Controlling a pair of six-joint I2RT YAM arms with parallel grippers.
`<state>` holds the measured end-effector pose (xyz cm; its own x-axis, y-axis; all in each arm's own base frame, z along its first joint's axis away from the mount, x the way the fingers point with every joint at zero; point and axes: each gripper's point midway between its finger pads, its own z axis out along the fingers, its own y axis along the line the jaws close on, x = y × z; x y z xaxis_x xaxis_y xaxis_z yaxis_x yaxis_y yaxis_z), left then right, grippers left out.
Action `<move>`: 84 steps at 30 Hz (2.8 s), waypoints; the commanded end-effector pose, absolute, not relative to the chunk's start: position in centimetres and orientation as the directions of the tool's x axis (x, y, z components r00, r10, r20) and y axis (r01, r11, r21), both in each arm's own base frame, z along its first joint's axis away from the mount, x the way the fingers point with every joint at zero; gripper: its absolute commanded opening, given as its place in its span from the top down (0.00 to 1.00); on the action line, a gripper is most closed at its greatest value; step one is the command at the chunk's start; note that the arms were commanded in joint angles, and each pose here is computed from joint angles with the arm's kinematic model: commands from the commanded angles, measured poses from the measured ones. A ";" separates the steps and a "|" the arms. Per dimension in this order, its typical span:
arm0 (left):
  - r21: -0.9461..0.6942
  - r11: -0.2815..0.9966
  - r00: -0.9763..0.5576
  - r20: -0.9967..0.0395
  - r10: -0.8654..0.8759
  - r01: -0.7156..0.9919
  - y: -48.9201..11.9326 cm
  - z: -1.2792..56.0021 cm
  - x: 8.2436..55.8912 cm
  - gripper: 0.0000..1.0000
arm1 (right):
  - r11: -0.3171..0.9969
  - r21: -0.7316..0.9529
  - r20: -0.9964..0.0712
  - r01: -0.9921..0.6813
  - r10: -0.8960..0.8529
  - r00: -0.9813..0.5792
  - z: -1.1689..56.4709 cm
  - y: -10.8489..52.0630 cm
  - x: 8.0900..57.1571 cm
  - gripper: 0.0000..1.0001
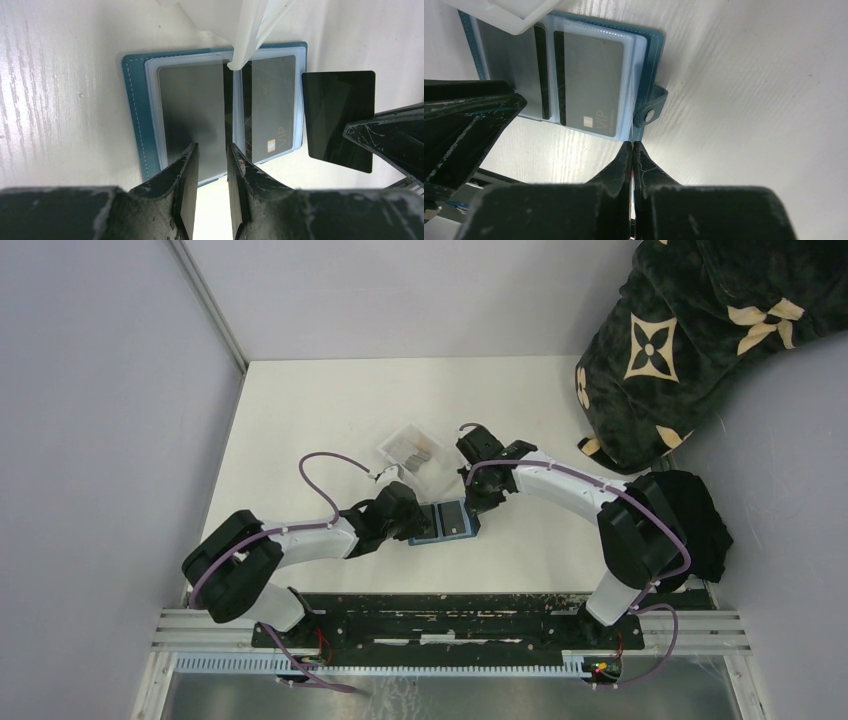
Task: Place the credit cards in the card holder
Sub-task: Turn over the card slot in the card holder.
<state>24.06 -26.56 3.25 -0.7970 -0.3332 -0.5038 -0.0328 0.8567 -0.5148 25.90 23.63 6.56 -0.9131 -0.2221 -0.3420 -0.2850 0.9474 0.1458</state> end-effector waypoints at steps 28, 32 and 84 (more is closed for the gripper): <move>-0.481 0.877 -0.800 -0.527 -0.287 0.003 -26.9 3.1 24.1 0.68 | 0.908 0.359 -0.331 -0.216 -0.093 -0.939 6.8 25.1 27.2 0.99; -0.472 0.882 -0.804 -0.524 -0.281 -0.001 -26.6 2.8 23.9 0.69 | 0.890 0.406 -0.335 -0.206 -0.065 -0.940 7.2 25.4 27.2 0.99; -0.422 0.903 -0.752 -0.569 -0.332 -0.079 -22.0 3.8 22.5 0.71 | 0.801 0.545 -0.330 -0.247 -0.066 -0.942 8.4 31.0 26.2 0.99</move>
<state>22.20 -22.44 3.65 -0.7704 -0.3299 -0.5456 -0.0769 0.8976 -0.4340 25.91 30.50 8.58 -0.9452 -0.0744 -0.3179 -0.2414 0.8150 0.5268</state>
